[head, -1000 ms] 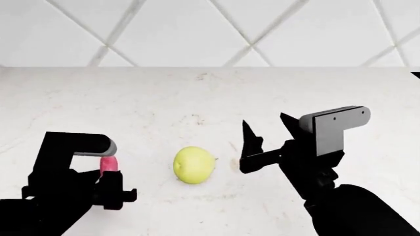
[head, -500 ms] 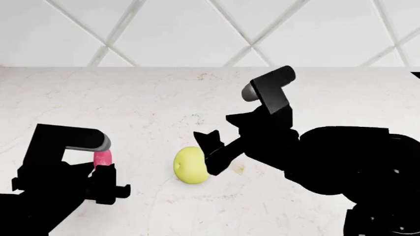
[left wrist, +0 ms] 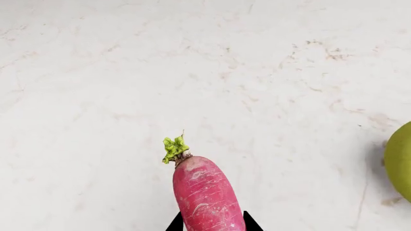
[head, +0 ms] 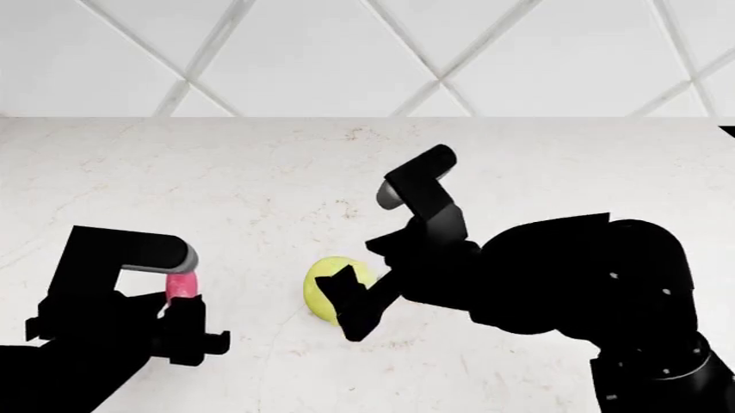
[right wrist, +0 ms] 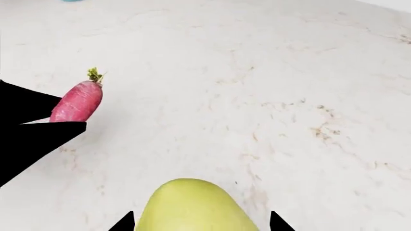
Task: Pick the pear, radish from the counter and place them in the cabinet. Then close the cabinet.
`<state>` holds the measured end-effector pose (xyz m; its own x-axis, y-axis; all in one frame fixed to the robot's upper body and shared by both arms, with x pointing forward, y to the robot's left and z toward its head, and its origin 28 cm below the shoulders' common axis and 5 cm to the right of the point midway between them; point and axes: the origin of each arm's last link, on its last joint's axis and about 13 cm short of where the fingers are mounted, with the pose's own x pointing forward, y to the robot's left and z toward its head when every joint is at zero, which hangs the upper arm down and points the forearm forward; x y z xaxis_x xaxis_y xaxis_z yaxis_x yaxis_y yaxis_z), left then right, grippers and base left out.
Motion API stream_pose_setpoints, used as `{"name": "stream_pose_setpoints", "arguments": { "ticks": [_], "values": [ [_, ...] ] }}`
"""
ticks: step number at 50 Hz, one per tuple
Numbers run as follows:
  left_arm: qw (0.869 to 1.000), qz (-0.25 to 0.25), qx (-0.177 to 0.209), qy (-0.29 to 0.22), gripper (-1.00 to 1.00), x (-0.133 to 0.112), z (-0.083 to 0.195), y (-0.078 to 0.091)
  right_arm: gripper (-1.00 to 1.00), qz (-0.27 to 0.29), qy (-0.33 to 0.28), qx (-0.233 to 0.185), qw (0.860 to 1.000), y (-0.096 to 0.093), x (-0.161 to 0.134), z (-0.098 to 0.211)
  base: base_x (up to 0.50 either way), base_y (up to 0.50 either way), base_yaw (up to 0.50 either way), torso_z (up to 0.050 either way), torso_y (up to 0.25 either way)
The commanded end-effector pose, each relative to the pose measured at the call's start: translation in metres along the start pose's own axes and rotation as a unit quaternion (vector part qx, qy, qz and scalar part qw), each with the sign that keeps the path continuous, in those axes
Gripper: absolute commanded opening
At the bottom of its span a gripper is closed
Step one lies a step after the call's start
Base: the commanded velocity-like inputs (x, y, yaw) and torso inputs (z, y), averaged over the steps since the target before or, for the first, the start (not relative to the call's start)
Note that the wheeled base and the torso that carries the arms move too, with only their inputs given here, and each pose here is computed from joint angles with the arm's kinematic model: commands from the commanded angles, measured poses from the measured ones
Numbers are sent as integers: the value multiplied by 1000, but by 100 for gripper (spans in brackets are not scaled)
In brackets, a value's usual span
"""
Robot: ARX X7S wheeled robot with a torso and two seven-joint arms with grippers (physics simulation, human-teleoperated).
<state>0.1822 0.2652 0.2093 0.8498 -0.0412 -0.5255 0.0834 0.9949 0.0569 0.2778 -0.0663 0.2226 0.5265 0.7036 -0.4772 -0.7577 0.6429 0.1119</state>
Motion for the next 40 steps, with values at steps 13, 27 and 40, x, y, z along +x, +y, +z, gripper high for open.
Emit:
{"name": "stream_pose_setpoints", "arguments": {
  "ticks": [13, 27, 40],
  "values": [
    [1000, -5, -6, 10, -100, 3, -5, -2, 100, 26, 69, 11, 997, -7, 31, -24, 1, 0, 0, 0, 0],
    [1000, -7, -12, 14, -100, 5, -7, -2, -100, 34, 101, 14, 994, -9, 39, -36, 2, 2, 4, 0, 0],
    [1000, -8, -14, 15, -100, 4, -9, -2, -100, 30, 76, 5, 997, -9, 36, -31, 2, 3, 4, 0, 0]
  ]
}}
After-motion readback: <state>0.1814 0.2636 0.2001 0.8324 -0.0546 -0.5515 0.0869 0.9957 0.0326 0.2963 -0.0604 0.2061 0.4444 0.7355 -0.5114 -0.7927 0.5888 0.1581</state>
